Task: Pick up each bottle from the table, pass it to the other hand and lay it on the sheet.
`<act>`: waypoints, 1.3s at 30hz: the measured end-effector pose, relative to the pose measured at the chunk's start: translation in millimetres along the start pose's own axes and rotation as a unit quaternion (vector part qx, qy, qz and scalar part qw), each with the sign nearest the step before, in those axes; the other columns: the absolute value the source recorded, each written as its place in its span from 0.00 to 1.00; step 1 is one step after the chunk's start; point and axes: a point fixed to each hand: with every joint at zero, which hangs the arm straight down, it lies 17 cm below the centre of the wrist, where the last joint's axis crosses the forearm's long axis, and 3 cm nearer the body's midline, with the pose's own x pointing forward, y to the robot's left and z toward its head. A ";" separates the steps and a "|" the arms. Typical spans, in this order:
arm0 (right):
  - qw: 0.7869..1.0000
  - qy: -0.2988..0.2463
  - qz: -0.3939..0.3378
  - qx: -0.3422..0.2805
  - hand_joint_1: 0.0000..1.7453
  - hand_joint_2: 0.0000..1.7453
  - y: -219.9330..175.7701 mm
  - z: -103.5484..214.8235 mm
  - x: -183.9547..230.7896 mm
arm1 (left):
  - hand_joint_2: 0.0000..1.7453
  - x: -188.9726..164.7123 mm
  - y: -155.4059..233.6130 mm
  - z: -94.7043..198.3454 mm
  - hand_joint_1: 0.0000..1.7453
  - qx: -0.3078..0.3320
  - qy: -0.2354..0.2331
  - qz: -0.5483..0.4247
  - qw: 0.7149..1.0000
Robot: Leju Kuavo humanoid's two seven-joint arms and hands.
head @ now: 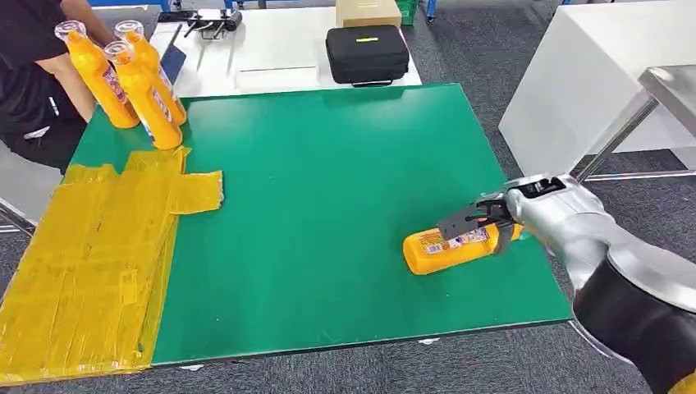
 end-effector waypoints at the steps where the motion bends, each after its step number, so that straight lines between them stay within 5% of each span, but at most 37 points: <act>1: 1.000 0.003 0.000 0.000 0.00 1.00 -0.7 1.4 -3.9 | 0.00 -0.1 -0.6 0.3 0.00 0.000 0.001 0.002 1.000; 18: 1.000 0.029 -0.005 0.011 0.00 1.00 22.9 4.4 -36.9 | 0.00 -3.5 -8.7 -2.7 0.00 -0.009 0.004 0.034 0.999; 39: 0.999 0.032 0.005 -0.012 0.00 1.00 51.5 -23.5 -1.7 | 0.00 -27.0 -34.8 -5.6 0.00 -0.035 0.014 0.057 0.998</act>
